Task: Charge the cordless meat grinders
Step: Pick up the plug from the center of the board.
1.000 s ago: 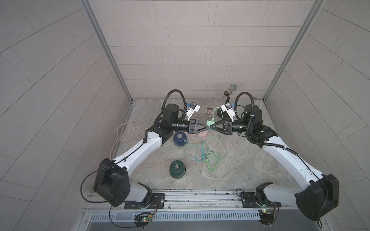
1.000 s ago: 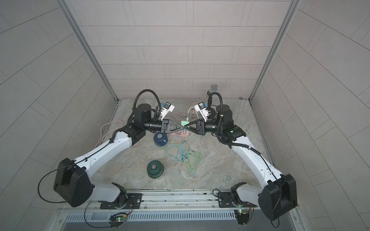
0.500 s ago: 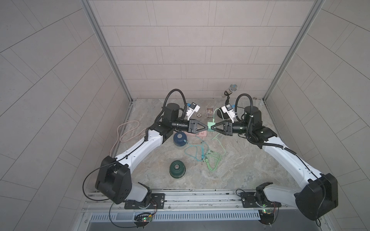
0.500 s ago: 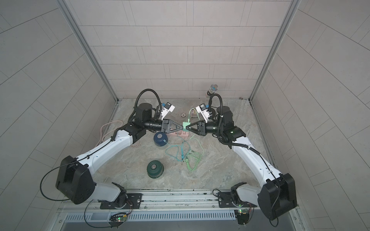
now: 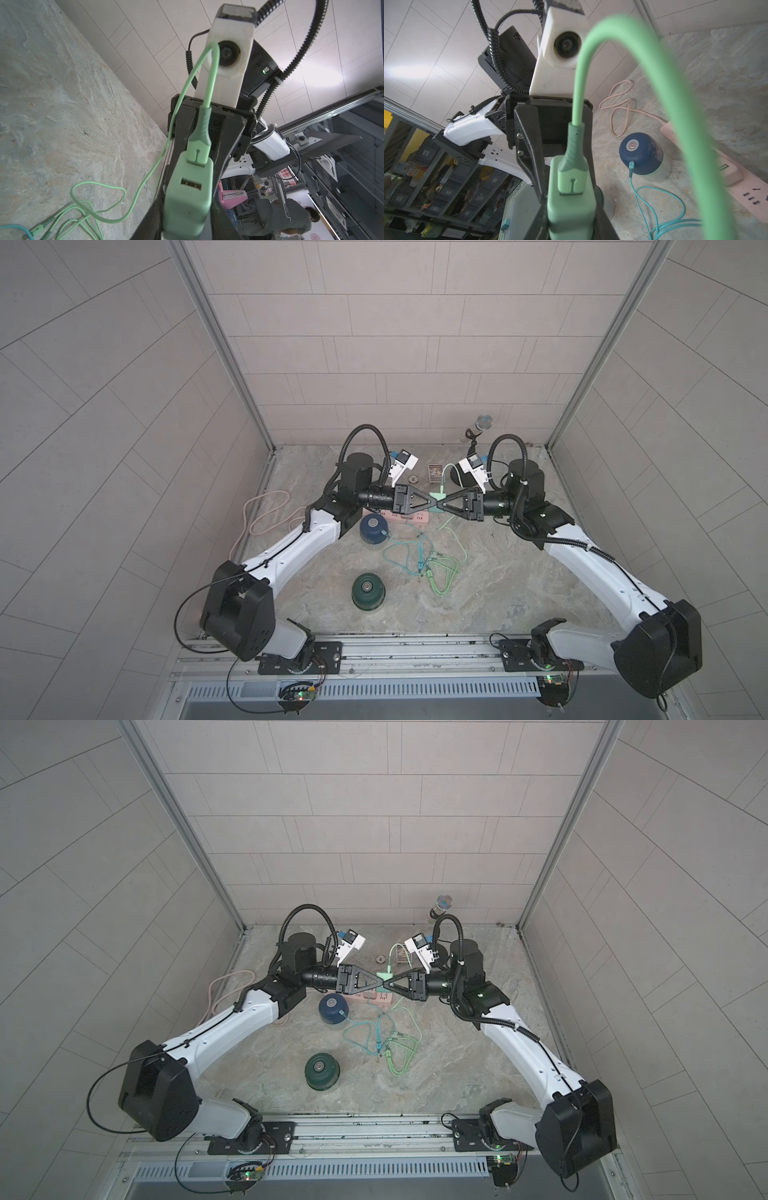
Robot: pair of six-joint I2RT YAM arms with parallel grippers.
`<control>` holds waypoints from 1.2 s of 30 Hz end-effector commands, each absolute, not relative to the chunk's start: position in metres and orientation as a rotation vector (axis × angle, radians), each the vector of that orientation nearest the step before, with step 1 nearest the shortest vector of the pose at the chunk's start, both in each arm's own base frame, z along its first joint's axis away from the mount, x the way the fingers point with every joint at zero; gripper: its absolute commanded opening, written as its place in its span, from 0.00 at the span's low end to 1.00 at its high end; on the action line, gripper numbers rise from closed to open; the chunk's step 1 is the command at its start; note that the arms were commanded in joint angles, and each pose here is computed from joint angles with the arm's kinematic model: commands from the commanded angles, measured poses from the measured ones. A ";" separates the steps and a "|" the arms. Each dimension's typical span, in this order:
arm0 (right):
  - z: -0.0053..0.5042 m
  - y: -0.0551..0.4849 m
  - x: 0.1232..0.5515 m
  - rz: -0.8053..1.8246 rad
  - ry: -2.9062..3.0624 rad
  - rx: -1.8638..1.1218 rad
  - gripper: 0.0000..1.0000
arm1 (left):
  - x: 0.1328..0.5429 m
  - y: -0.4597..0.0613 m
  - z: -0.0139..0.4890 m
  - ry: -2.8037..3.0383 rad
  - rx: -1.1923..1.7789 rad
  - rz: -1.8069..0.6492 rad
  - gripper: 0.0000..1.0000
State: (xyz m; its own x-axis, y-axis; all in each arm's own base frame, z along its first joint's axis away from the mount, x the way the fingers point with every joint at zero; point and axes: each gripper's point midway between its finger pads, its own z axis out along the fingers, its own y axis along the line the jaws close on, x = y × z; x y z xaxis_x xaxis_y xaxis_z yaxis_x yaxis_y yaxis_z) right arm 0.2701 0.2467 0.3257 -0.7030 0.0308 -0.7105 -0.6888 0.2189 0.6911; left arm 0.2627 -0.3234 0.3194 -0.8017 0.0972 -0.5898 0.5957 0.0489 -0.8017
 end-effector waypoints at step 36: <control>0.322 0.233 0.238 1.583 1.923 -0.772 0.63 | 0.221 -0.307 0.293 2.179 1.124 -1.597 0.09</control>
